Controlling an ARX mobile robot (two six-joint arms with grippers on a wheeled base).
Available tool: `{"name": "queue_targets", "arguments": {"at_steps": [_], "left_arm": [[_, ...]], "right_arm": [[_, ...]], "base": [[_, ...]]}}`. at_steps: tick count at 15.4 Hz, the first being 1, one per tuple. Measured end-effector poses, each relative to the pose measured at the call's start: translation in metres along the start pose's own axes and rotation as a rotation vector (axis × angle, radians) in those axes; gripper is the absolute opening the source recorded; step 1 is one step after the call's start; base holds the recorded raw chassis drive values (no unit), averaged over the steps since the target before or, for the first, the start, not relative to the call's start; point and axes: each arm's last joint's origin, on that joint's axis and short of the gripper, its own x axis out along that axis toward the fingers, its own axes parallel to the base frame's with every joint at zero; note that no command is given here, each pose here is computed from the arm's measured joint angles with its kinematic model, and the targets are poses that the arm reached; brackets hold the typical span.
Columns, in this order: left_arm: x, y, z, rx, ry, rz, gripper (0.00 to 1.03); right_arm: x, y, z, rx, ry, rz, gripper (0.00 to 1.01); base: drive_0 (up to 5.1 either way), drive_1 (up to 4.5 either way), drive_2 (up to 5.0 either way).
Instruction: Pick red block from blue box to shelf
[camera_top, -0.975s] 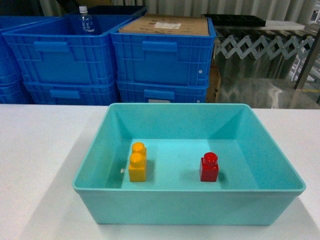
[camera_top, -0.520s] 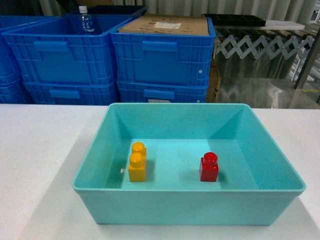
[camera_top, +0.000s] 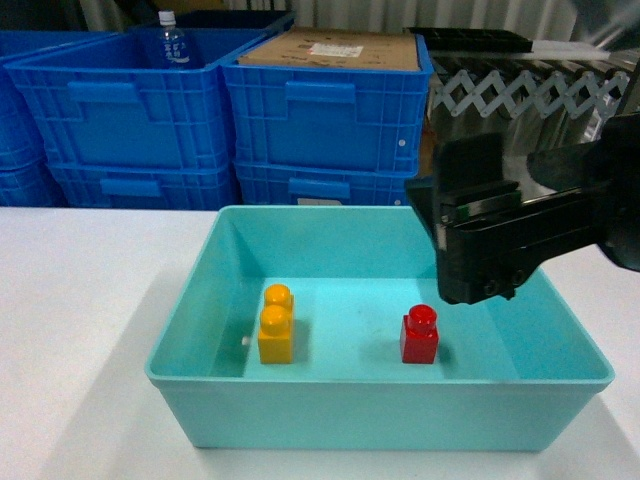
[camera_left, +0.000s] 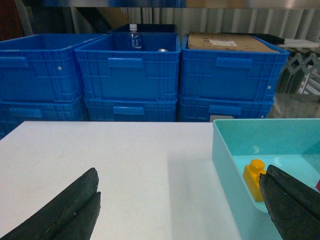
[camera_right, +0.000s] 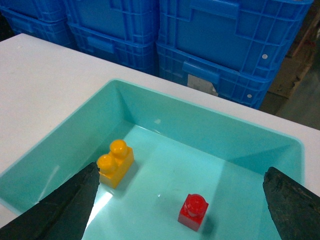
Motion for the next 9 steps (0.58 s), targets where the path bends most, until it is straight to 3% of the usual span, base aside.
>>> {"name": "queue_targets", "arguments": {"at_steps": [1,4,6,9], "left_arm": [[0.0,0.0,0.0,0.0,0.0,0.0,0.98],[0.0,0.0,0.0,0.0,0.0,0.0,0.98],[0.0,0.0,0.0,0.0,0.0,0.0,0.98],[0.0,0.0,0.0,0.0,0.0,0.0,0.98]], "right_arm": [[0.011,-0.001,0.002,0.001,0.011,0.006,0.98],[0.033,-0.017,0.006,0.025,0.038,-0.001,0.98],[0.046,-0.025,-0.006,0.042,0.093,0.003,0.98],[0.059,-0.025,-0.019,0.04,0.131,0.016,0.98]], "base": [[0.0,0.0,0.0],[0.0,0.0,0.0],[0.0,0.0,0.0],[0.0,0.0,0.0]]}}
